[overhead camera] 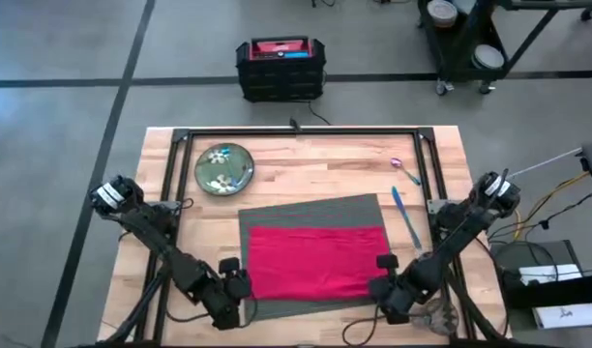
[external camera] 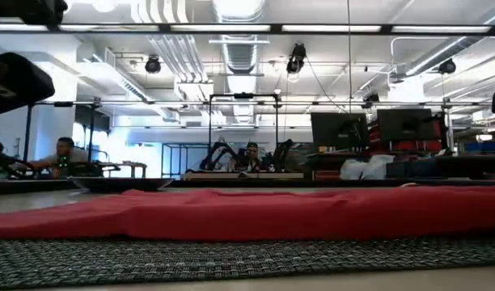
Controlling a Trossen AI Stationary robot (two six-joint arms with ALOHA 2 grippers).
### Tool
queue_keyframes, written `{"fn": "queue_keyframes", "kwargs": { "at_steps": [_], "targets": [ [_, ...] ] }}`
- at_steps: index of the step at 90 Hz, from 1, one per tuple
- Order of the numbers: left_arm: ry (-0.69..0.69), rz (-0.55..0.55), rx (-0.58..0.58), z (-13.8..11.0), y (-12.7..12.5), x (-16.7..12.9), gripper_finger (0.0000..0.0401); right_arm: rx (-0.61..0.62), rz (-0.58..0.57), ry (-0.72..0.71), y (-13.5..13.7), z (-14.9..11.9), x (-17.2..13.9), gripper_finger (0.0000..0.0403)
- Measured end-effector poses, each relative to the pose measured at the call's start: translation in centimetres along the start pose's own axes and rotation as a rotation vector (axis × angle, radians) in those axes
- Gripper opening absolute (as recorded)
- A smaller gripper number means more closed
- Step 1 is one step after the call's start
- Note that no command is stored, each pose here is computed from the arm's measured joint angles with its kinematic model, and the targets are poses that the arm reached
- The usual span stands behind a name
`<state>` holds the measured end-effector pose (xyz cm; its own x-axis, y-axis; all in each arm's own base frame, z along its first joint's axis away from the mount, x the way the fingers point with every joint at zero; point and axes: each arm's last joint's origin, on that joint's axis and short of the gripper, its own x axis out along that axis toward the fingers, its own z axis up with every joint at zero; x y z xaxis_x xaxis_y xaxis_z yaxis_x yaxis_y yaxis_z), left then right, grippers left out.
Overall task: Set table place
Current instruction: Fold the red table napkin
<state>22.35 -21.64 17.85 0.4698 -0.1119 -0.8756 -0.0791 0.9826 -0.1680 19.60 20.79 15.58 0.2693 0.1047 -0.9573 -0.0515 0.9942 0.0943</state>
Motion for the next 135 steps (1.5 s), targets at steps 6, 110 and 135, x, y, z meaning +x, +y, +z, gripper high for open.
{"fn": "queue_keyframes", "kwargs": {
  "at_steps": [6, 110, 135],
  "targets": [
    [-0.023, -0.002, 0.024, 0.4, -0.2, -0.2, 0.0, 0.023, -0.002, -0.003, 0.0, 0.0, 0.0, 0.0],
    [0.023, 0.108, 0.202, 0.1, 0.4, 4.8, 0.0033, 0.081, 0.007, -0.047, 0.3, 0.2, 0.0, 0.0],
    [0.023, 0.111, 0.151, 0.0, 0.5, 4.6, 0.0001, 0.079, 0.007, -0.046, 0.3, 0.2, 0.0, 0.0]
  ]
}}
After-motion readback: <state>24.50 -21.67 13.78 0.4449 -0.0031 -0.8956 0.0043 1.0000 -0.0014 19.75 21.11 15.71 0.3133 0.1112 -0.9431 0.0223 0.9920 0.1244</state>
